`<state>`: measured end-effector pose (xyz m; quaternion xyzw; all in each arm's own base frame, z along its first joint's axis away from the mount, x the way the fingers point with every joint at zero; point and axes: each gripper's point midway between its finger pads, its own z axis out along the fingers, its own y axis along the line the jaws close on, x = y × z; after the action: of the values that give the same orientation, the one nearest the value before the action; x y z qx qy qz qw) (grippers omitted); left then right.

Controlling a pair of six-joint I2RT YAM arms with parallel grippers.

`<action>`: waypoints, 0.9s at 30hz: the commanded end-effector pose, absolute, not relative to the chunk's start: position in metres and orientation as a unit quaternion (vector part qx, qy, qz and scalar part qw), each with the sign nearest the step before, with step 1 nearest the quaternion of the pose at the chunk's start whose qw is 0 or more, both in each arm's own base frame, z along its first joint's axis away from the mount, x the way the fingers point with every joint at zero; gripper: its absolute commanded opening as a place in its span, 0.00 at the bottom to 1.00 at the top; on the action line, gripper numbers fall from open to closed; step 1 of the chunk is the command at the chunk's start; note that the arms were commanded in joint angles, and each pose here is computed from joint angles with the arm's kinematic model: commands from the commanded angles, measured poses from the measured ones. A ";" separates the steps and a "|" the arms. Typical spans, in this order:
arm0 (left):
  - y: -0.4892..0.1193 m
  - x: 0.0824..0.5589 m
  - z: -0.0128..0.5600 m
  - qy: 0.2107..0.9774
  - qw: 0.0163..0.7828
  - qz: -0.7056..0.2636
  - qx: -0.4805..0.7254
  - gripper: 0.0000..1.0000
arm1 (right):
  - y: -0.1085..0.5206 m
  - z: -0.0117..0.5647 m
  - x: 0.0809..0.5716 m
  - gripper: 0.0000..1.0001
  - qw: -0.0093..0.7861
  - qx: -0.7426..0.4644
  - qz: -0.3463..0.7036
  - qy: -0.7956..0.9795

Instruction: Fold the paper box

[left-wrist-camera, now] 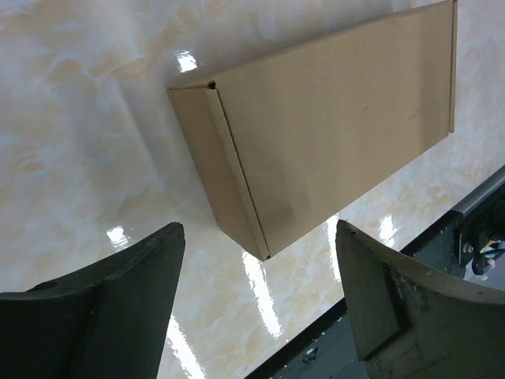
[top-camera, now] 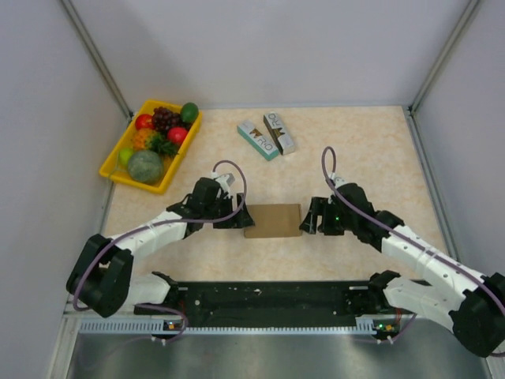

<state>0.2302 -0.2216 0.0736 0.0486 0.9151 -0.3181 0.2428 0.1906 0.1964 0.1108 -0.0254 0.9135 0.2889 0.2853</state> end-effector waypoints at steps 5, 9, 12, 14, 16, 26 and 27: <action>-0.255 0.251 0.093 0.880 0.260 -0.394 0.059 0.75 | 0.203 0.108 0.216 0.72 0.269 -0.076 0.262 0.924; -0.255 0.245 0.087 0.878 0.252 -0.402 0.056 0.73 | 0.209 0.088 0.233 0.72 0.252 -0.098 0.237 0.933; -0.256 0.235 0.087 0.871 0.247 -0.423 0.052 0.69 | 0.218 0.078 0.244 0.72 0.248 -0.109 0.238 0.933; -0.255 0.226 0.081 0.870 0.235 -0.431 0.043 0.68 | 0.230 0.078 0.249 0.70 0.249 -0.118 0.259 0.926; -0.254 0.217 0.082 0.864 0.234 -0.443 0.043 0.66 | 0.240 0.078 0.249 0.68 0.244 -0.126 0.285 0.918; -0.266 0.165 0.097 0.847 0.225 -0.479 0.048 0.67 | 0.304 0.093 0.298 0.67 0.257 -0.146 0.355 0.887; -0.268 0.163 0.105 0.842 0.234 -0.483 0.053 0.68 | 0.319 0.106 0.306 0.67 0.265 -0.155 0.368 0.878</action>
<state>0.1675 -0.2490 0.0695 0.0375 0.8751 -0.4393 0.1993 0.2720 0.2617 0.0598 -0.1177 0.9240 0.2891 0.2208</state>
